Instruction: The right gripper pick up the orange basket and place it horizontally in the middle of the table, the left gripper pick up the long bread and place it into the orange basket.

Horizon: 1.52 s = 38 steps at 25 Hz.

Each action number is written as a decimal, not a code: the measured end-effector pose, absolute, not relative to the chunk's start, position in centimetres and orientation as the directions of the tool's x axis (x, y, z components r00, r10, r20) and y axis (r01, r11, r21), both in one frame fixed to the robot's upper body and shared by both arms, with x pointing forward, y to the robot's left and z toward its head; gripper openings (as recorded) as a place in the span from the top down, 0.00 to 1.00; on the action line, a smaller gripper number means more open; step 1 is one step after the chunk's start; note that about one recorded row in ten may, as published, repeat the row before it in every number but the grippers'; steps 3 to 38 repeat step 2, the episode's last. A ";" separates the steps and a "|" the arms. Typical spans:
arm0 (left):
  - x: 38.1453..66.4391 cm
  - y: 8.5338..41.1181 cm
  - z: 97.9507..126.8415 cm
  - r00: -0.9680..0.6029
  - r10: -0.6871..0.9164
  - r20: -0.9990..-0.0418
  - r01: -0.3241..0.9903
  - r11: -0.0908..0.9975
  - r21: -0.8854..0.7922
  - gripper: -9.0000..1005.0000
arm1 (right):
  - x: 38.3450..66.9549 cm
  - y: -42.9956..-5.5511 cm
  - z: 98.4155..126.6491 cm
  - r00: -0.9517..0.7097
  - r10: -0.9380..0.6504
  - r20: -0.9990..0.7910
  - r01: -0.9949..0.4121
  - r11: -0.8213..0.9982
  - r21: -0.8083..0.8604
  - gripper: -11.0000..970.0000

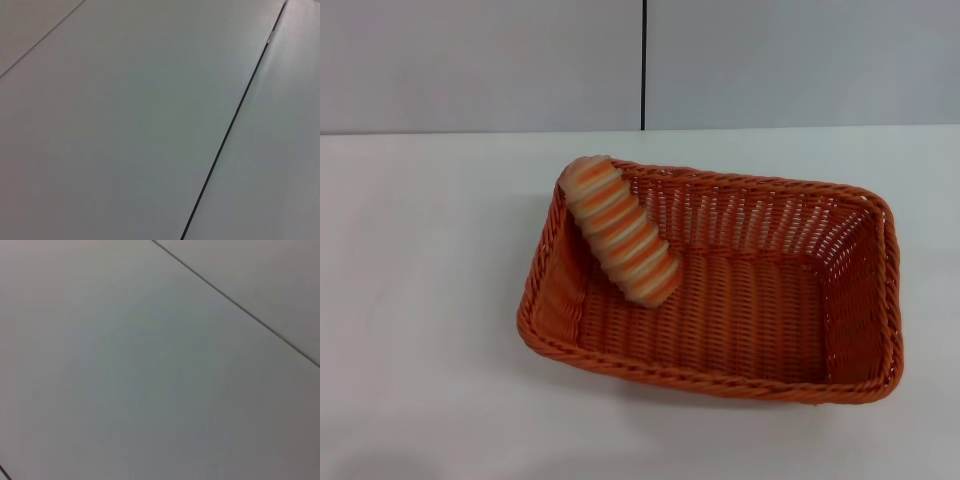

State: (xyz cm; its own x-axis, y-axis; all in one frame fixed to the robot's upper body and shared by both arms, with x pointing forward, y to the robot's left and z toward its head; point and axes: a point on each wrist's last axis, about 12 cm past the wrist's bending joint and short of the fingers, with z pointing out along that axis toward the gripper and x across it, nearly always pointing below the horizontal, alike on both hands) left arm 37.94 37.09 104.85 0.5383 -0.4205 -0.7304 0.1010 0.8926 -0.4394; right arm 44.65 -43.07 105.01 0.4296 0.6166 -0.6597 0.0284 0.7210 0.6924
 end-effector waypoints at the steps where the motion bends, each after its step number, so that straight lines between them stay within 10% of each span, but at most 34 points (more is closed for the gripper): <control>1: 37.9 37.1 104.8 0.539 -0.420 -0.731 0.100 0.893 -0.439 0.82 | 44.5 -43.0 104.9 0.431 0.619 -0.657 0.026 0.719 0.695 0.41; 38: 37.9 37.1 104.8 0.539 -0.419 -0.731 0.099 0.893 -0.439 0.85 | 44.5 -43.0 104.9 0.431 0.619 -0.657 0.026 0.719 0.695 0.41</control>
